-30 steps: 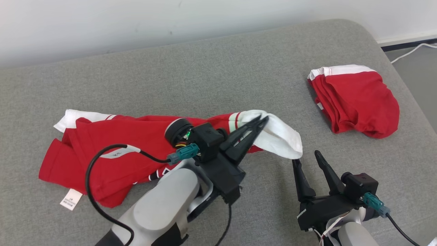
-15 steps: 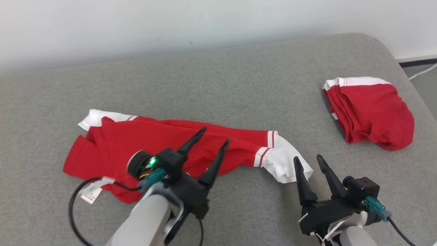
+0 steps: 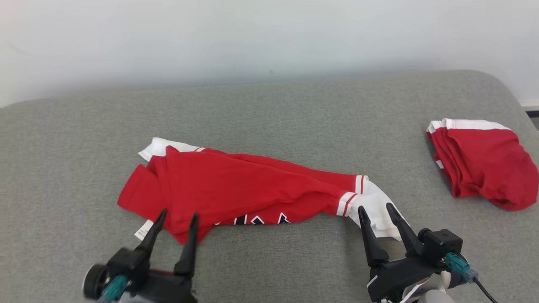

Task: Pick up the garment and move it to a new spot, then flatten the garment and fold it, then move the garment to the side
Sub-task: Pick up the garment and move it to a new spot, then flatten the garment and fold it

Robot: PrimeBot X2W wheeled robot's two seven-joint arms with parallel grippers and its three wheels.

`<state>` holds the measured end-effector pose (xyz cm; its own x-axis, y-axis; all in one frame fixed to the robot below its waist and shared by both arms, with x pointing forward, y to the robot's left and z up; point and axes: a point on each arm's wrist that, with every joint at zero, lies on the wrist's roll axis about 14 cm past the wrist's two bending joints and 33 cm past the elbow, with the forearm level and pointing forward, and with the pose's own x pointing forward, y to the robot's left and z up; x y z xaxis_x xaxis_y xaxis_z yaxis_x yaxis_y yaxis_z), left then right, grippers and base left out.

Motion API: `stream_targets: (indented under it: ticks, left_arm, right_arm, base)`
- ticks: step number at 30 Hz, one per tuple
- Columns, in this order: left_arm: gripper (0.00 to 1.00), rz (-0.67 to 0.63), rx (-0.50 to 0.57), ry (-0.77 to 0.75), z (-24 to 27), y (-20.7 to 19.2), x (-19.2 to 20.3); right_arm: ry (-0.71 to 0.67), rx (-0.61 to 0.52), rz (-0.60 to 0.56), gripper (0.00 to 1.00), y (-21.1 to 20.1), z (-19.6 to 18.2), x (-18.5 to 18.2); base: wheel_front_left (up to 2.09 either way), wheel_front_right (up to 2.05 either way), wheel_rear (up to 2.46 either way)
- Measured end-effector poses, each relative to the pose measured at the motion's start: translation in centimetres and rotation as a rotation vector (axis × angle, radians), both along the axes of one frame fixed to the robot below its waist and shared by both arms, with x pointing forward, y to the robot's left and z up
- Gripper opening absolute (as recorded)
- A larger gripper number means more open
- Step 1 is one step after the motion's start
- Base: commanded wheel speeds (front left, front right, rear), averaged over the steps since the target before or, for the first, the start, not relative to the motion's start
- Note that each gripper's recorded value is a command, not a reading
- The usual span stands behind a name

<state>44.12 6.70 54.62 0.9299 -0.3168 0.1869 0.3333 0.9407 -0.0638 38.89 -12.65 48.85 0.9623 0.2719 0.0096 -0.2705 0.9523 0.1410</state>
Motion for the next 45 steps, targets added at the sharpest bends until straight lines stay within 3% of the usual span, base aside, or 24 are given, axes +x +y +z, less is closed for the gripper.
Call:
stream_targets:
  ticks: [6,15,28,45]
  left_arm:
    - [1.00,0.128,-0.008,0.039,-1.4,4.4,-1.5]
    - [1.00,0.174,-0.021,0.089,-3.2,6.4,-2.6]
    - [1.00,0.058,-0.109,0.137,-4.0,2.8,-0.2]
    - [1.00,0.024,-0.151,0.226,-7.0,1.3,2.9]
  right_arm:
    - [-0.012,-0.007,0.033,1.00,1.0,0.3,0.2]
    - [0.011,-0.023,0.048,1.00,1.2,-0.6,0.7]
    - [0.042,-0.024,0.021,1.00,0.1,-1.7,0.9]
    - [0.074,-0.037,-0.062,1.00,-2.9,-2.7,1.0]
  base:
    - [0.00,0.00,0.00]
    - [0.00,0.00,0.00]
    - [0.00,0.00,0.00]
    - [0.00,0.00,0.00]
